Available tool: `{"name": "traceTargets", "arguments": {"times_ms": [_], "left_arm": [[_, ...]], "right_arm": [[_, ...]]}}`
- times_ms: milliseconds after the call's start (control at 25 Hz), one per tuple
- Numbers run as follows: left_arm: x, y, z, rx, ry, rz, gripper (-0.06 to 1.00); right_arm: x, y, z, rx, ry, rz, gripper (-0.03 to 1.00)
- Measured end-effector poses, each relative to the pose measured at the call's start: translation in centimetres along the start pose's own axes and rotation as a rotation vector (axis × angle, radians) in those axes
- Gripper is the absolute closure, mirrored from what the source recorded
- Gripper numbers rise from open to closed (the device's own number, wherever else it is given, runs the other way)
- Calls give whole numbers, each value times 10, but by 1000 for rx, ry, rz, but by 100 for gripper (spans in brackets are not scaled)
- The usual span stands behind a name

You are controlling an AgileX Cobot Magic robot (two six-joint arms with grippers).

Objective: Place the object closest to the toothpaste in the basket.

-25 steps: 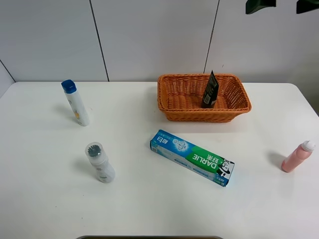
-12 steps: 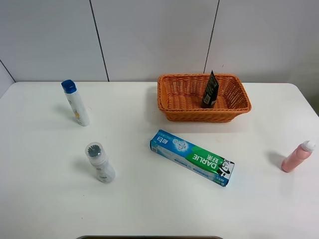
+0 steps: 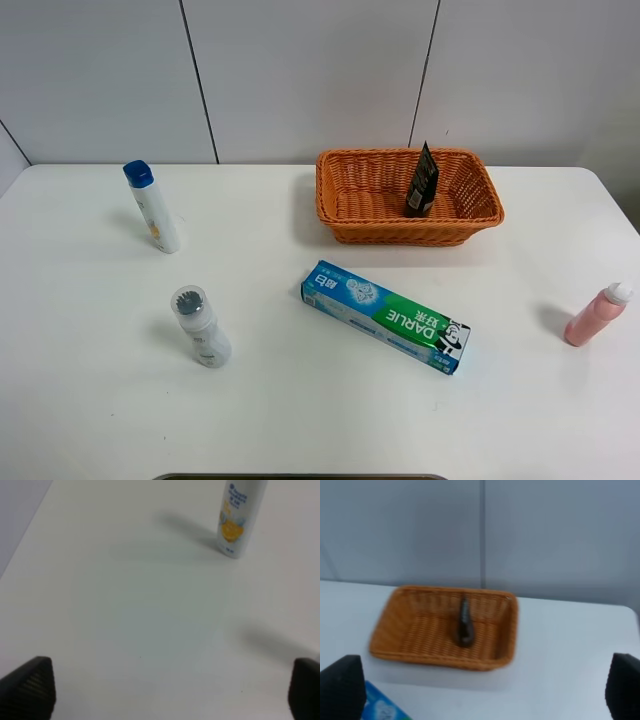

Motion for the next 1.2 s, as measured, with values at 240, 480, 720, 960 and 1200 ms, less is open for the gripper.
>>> {"name": "traceTargets", "arguments": {"times_ms": [240,480,720,960,1200], "left_arm": [[0,0,0,0,0,0,1],[0,0,0,0,0,0,1],[0,0,0,0,0,0,1],[0,0,0,0,0,0,1],[0,0,0,0,0,0,1]], "right_arm": [[-14,69,-7,30,115,55,-2],[-8,141,-2,58,169,98,-2],[10,191,6,62,160,122,-2],[21,218,9,60,163,96,-2],[24,232,11,56,169,59,-2]]}}
Point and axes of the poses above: a point on each arm's last joint axis where the gripper is mounted, x pointing out along that axis toward the gripper, z along the wrist's bending axis when the last joint is at zero, y = z × x, the point moved 9 cm from there along x, pointing out along that axis toward the gripper, and after that the axes turned 6 degrees about -x, right-handed, at the moved point
